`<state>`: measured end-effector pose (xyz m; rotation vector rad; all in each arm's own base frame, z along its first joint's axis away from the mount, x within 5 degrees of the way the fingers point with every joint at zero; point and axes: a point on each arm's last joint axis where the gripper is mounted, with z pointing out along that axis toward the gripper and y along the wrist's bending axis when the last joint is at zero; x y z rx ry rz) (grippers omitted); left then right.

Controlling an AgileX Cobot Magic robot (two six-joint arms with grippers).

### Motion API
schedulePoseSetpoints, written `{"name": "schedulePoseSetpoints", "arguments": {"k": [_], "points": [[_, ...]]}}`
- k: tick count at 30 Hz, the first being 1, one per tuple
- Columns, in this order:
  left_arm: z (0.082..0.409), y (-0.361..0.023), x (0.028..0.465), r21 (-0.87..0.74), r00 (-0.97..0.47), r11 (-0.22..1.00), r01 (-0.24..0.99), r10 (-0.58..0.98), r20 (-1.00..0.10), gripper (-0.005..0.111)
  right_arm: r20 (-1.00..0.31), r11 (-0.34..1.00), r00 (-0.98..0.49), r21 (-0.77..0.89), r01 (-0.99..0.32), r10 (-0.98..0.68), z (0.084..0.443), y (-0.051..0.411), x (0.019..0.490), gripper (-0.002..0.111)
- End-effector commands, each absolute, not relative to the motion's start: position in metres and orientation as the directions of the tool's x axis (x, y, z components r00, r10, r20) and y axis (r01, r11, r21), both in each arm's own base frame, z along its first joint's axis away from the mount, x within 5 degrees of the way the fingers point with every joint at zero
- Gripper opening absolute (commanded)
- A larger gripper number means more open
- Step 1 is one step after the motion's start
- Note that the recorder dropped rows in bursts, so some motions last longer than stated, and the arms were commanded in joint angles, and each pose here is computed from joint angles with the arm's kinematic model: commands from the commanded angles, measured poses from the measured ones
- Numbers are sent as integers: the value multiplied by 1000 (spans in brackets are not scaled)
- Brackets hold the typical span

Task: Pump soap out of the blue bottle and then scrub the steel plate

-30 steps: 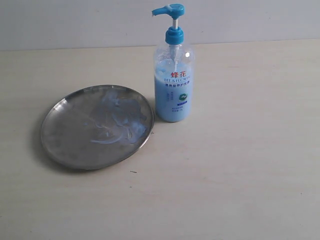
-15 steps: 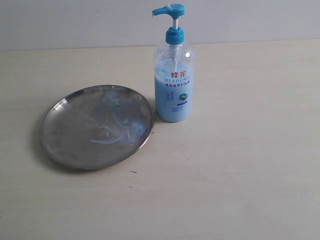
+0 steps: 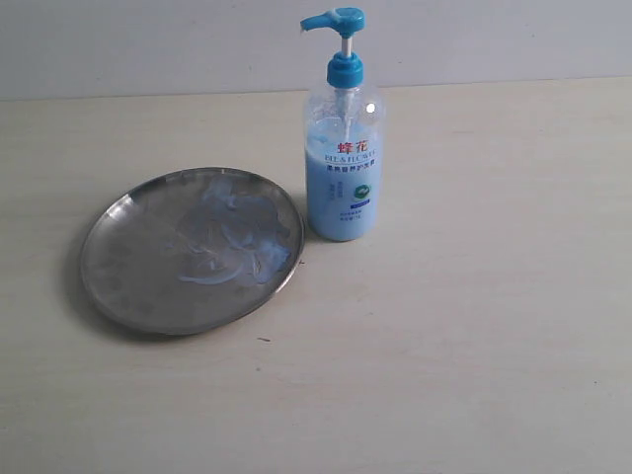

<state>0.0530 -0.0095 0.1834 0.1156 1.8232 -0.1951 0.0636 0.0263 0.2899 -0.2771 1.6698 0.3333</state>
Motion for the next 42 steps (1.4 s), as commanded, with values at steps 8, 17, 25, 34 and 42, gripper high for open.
{"name": "schedulePoseSetpoints", "arguments": {"k": [8, 17, 25, 34, 42], "points": [[183, -9, 53, -65, -249, 981, 181, -18, -968, 0, -994, 980, -99, 61, -191, 43, 246, 12, 56, 0], [183, -9, 53, -65, -249, 981, 181, -18, -968, 0, -994, 998, -103, 45, -37, 41, 213, 3, 52, 0], [183, -9, 53, -65, -249, 981, 181, -18, -968, 0, -980, 999, -193, 41, 33, 47, 190, -1, 54, 0], [183, -9, 53, -65, -249, 981, 181, -18, -968, 0, -978, 999, -205, 27, 38, 34, 187, -2, 54, 0], [183, -9, 53, -65, -249, 981, 181, -18, -968, 0, -977, 999, -210, 36, 37, 43, 186, -1, 54, 0]]}}
